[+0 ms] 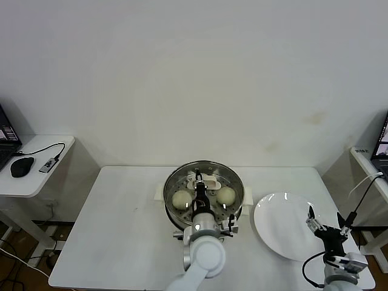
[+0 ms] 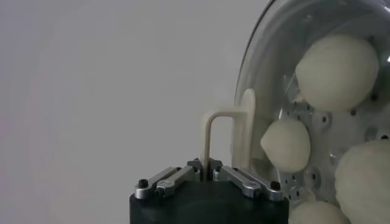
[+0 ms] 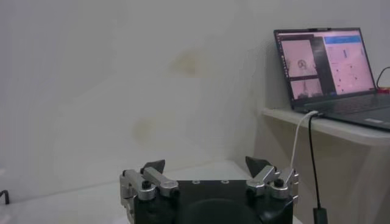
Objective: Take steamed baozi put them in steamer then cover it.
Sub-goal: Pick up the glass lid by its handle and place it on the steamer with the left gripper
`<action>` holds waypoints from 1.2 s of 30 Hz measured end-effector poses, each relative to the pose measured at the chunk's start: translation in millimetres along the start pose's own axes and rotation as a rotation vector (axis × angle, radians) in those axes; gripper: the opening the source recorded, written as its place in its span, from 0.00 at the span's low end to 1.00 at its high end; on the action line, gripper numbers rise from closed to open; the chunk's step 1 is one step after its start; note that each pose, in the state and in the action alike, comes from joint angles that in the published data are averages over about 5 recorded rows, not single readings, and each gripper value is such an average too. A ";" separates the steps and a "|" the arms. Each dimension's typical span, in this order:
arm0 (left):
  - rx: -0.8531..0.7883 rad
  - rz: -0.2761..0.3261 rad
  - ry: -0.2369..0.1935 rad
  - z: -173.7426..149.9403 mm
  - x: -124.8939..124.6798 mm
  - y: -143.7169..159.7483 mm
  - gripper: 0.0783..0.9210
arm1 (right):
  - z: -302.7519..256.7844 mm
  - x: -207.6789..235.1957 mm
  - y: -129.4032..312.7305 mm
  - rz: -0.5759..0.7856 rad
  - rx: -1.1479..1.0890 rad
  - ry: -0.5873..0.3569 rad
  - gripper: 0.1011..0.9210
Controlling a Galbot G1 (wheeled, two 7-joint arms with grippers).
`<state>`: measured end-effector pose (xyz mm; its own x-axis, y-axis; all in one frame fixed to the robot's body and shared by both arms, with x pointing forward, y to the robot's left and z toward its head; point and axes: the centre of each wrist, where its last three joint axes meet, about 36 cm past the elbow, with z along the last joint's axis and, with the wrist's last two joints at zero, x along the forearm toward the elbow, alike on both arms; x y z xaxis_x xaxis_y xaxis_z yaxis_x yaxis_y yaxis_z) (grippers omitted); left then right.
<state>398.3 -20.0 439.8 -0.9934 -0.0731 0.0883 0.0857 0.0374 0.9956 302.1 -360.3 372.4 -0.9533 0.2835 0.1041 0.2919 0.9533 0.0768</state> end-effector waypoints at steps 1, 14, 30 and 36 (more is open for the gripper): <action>-0.002 0.000 0.001 0.1 -0.4 -0.8 0.08 | 0.0 0.0 0.1 0.000 0.000 0.000 0.88; -0.010 -0.012 0.006 0.4 -6.0 -5.0 0.08 | 0.3 0.5 0.4 0.000 -0.001 -0.002 0.88; -0.004 -0.005 0.001 -0.6 -5.1 -7.1 0.08 | 0.7 1.5 0.8 0.000 -0.001 -0.001 0.88; -0.007 -0.007 0.004 1.0 -5.1 -8.9 0.20 | 0.5 1.3 0.8 0.000 -0.001 -0.003 0.88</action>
<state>402.6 -19.0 430.4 -0.9937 -0.0772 0.0814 0.0793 0.0297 0.9964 301.1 -359.1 372.1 -0.9535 0.2836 0.1015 0.2918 0.9533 0.0777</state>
